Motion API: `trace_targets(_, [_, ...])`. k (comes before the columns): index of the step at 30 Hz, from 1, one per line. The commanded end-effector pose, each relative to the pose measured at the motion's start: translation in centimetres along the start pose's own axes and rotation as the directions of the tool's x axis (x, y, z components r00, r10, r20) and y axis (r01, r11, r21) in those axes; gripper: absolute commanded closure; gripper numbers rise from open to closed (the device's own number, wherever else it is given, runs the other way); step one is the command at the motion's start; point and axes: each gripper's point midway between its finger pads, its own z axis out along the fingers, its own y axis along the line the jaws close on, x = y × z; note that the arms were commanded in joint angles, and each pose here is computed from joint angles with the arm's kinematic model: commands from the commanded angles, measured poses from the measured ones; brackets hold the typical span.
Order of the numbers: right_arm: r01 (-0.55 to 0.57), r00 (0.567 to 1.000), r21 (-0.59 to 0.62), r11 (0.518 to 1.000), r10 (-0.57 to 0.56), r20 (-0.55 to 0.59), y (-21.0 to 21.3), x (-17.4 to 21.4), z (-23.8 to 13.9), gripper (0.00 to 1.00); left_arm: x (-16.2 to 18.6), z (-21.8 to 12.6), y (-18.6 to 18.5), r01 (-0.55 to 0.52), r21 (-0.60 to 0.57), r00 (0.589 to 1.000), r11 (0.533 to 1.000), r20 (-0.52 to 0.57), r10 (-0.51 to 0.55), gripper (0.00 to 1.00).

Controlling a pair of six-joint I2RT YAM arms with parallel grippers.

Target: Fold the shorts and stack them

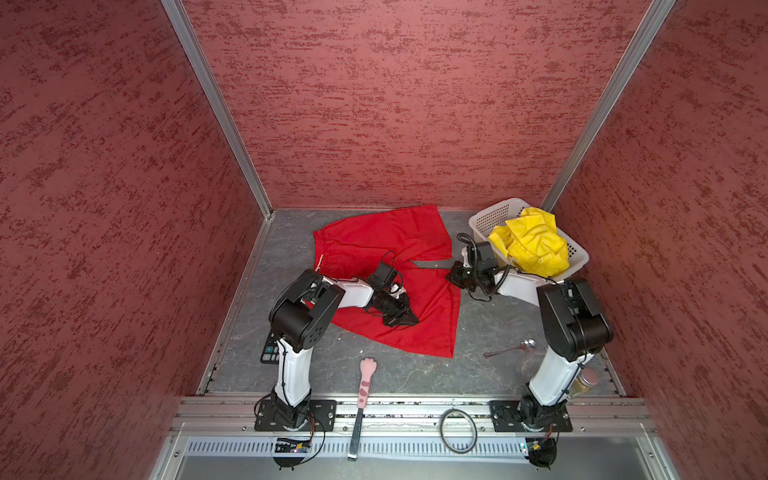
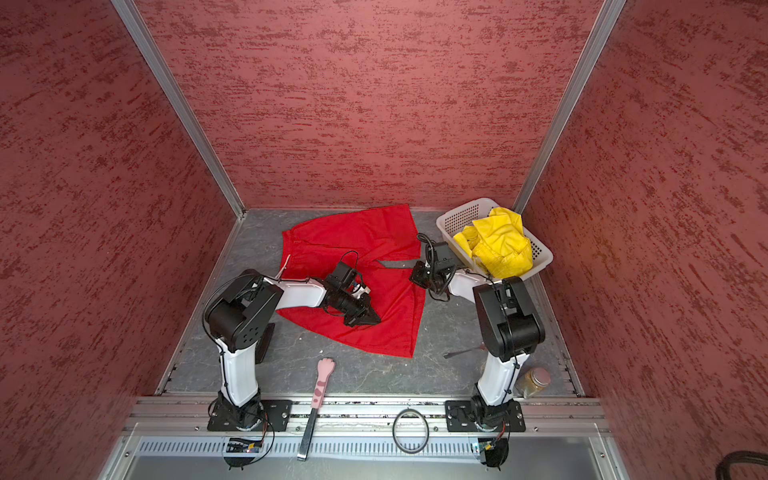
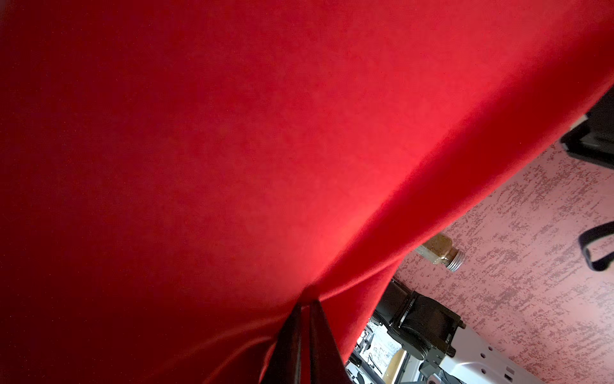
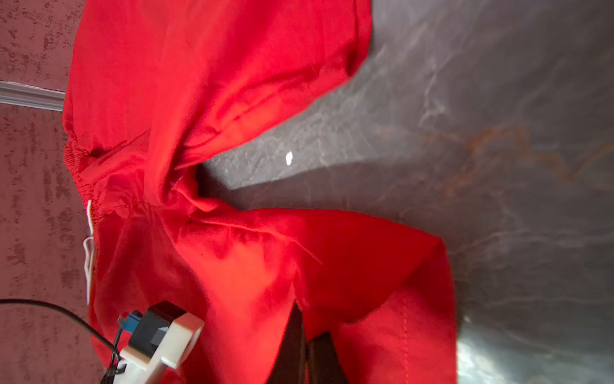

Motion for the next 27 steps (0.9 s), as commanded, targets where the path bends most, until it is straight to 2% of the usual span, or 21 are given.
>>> trace_targets(1, [0.044, 0.996, 0.13, 0.991, -0.054, 0.077, -0.8, -2.5, -2.2, 1.0, 2.7, 1.7, 13.7, 0.22, -0.419, 0.974, 0.881, 0.048, -0.221, 0.89])
trace_targets(3, [0.047, 0.995, 0.204, 0.978, -0.064, 0.076, -2.0, -2.7, -2.3, 0.99, 2.7, 1.7, 13.7, 0.219, -0.415, 0.974, 0.883, 0.046, -0.22, 0.89])
trace_targets(4, [0.044, 0.996, 0.233, 0.972, -0.062, 0.071, -2.6, -2.6, -2.2, 0.94, 2.6, 1.6, 13.6, 0.215, -0.414, 0.975, 0.885, 0.043, -0.217, 0.88])
trace_targets(7, [0.039, 0.997, 0.277, 0.96, -0.055, 0.05, -3.8, -2.0, -1.9, 0.7, 2.2, 1.3, 12.9, 0.211, -0.392, 0.976, 0.896, 0.041, -0.212, 0.8])
trace_targets(8, [0.039, 0.998, 0.285, 0.958, -0.053, 0.042, -4.0, -1.8, -1.9, 0.65, 1.9, 1.2, 12.2, 0.21, -0.368, 0.977, 0.906, 0.043, -0.209, 0.75])
trace_targets(11, [0.043, 0.998, 0.282, 0.958, -0.056, 0.038, -3.8, -1.7, -2.2, 0.58, 1.0, 1.1, 9.1, 0.194, -0.279, 0.981, 0.94, 0.047, -0.189, 0.57])
trace_targets(13, [0.062, 0.995, 0.285, 0.957, -0.08, 0.052, -3.1, -2.4, -3.1, 0.55, 0.3, 0.5, 6.2, 0.167, -0.222, 0.986, 0.961, 0.051, -0.16, 0.48])
trace_targets(17, [0.13, 0.978, 0.288, 0.949, -0.17, 0.12, 0.1, -6.0, -6.0, 0.5, -0.9, -2.5, 0.1, 0.08, -0.129, 0.994, 0.988, 0.09, -0.068, 0.42])
trace_targets(20, [0.189, 0.945, 0.271, 0.944, -0.25, 0.213, 3.6, -10.0, -8.1, 0.44, -2.6, -7.2, -3.5, 0.011, -0.109, 0.983, 0.994, 0.184, 0.009, 0.42])
trace_targets(22, [0.241, 0.921, 0.265, 0.934, -0.306, 0.241, 5.8, -12.5, -8.3, 0.42, -4.8, -11.8, -4.9, -0.013, -0.1, 0.959, 0.995, 0.282, 0.041, 0.42])
trace_targets(27, [0.302, 0.912, 0.278, 0.912, -0.361, 0.196, 8.0, -16.3, -5.1, 0.39, -10.7, -23.5, -4.3, 0.016, -0.069, 0.846, 0.997, 0.532, 0.023, 0.42])
